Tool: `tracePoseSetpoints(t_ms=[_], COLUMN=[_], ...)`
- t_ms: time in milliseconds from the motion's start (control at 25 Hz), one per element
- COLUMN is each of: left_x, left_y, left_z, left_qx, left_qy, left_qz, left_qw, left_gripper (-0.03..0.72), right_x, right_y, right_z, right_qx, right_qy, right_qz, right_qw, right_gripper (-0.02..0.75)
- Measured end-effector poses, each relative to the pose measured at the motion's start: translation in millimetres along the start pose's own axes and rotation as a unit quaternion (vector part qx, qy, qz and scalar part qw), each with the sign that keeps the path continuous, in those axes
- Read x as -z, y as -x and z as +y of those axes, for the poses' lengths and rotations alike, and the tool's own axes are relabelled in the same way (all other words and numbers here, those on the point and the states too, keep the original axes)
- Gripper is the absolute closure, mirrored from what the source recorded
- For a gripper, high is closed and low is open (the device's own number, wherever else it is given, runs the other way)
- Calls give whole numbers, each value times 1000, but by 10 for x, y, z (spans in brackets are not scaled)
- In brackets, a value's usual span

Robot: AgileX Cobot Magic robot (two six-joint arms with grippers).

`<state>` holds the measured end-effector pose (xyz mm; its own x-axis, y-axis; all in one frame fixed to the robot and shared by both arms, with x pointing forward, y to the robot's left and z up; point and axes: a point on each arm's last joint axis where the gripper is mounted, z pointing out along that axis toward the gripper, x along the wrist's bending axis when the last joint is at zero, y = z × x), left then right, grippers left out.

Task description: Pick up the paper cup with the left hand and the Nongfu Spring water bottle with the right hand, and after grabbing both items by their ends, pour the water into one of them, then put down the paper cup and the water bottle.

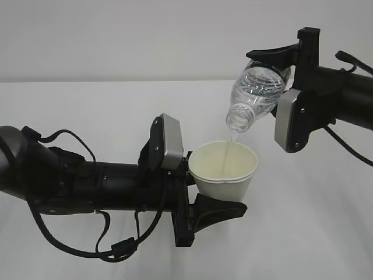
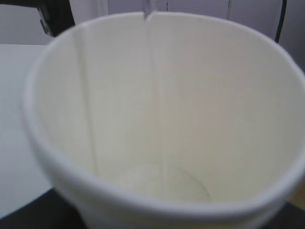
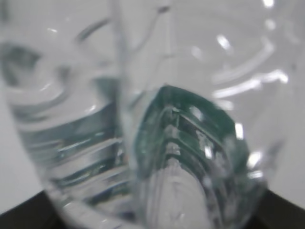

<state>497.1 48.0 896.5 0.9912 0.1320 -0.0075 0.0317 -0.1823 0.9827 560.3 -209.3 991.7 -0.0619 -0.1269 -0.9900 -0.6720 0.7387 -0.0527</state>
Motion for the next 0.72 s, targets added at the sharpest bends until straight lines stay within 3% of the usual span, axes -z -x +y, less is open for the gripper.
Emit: tracePoseSetpoints(t_ms=[720], left_x=[0], left_y=[-11], left_z=[-20], left_qx=[1], left_qy=[-11], left_qz=[6], left_qw=[1000], left_gripper=[235], right_x=[0], right_y=[7], right_z=[3], right_qx=[1], right_qy=[2], right_qz=[-4], right_qw=[1000], right_gripper=[269])
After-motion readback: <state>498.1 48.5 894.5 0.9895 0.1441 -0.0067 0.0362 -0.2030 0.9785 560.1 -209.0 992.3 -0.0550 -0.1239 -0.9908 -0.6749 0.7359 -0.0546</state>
